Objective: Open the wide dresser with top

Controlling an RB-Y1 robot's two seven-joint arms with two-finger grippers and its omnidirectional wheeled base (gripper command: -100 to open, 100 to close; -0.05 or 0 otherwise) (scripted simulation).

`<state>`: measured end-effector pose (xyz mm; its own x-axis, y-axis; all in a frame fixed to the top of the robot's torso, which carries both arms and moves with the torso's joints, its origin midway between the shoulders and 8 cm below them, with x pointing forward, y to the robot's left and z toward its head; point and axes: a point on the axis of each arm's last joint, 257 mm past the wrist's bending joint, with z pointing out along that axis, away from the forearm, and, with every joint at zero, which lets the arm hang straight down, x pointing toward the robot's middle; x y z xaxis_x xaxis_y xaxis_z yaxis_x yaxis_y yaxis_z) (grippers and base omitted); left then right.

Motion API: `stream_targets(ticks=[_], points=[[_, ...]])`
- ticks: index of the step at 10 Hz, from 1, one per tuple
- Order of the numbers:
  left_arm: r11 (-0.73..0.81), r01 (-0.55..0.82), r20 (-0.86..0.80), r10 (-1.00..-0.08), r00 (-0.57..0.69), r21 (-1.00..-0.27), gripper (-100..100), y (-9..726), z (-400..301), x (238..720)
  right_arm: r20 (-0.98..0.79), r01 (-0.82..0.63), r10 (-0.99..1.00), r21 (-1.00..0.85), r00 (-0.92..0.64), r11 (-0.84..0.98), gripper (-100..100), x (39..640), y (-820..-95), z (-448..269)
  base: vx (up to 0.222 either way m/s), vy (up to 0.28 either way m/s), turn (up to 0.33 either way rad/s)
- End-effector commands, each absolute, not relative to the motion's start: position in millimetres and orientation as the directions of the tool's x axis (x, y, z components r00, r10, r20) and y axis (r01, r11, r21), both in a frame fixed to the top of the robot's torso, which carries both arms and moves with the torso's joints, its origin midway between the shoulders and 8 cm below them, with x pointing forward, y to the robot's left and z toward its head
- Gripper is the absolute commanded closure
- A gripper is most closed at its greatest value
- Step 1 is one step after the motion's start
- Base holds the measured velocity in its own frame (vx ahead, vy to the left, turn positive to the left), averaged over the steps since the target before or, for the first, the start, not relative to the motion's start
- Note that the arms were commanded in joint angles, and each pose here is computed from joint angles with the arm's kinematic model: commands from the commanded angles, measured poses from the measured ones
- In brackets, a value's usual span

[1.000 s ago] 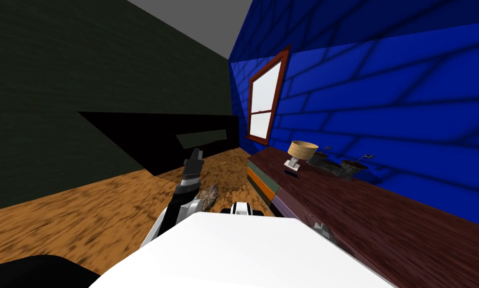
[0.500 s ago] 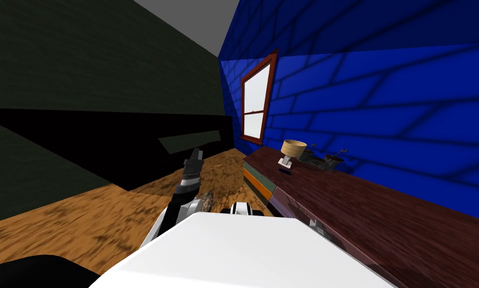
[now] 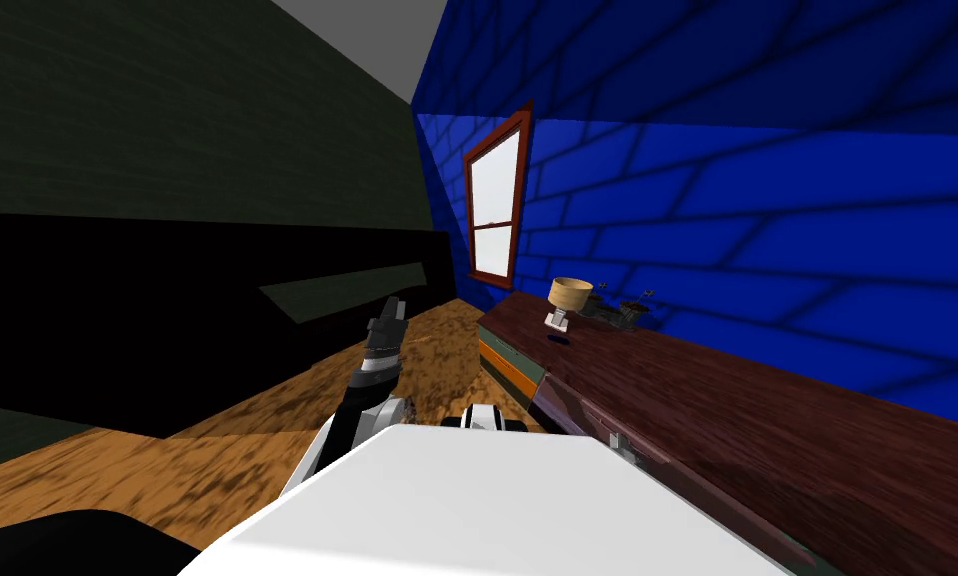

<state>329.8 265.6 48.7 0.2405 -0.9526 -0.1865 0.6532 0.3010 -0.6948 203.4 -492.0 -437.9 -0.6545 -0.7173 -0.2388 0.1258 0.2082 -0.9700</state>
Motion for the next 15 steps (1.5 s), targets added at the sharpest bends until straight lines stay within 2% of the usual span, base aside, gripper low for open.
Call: stream_targets(ticks=[1,10,15], points=[[0.301,0.653,-0.187,-0.953,0.24,-0.695,0,266,49,330,-0.244,0.13,-0.729,-0.969,-0.639,0.21,100,202,-494,-433,-0.051,0.055,-0.039],[0.301,0.654,-0.186,-0.953,0.24,-0.695,0,265,49,330,-0.246,0.112,-0.759,-0.968,-0.603,0.225,100,188,-485,-430,-0.103,0.116,-0.05],[0.301,0.653,-0.187,-0.953,0.24,-0.695,0,265,49,330,-0.259,0.154,-0.669,-0.965,-0.697,0.213,100,163,-512,-429,-0.122,0.006,0.297]])
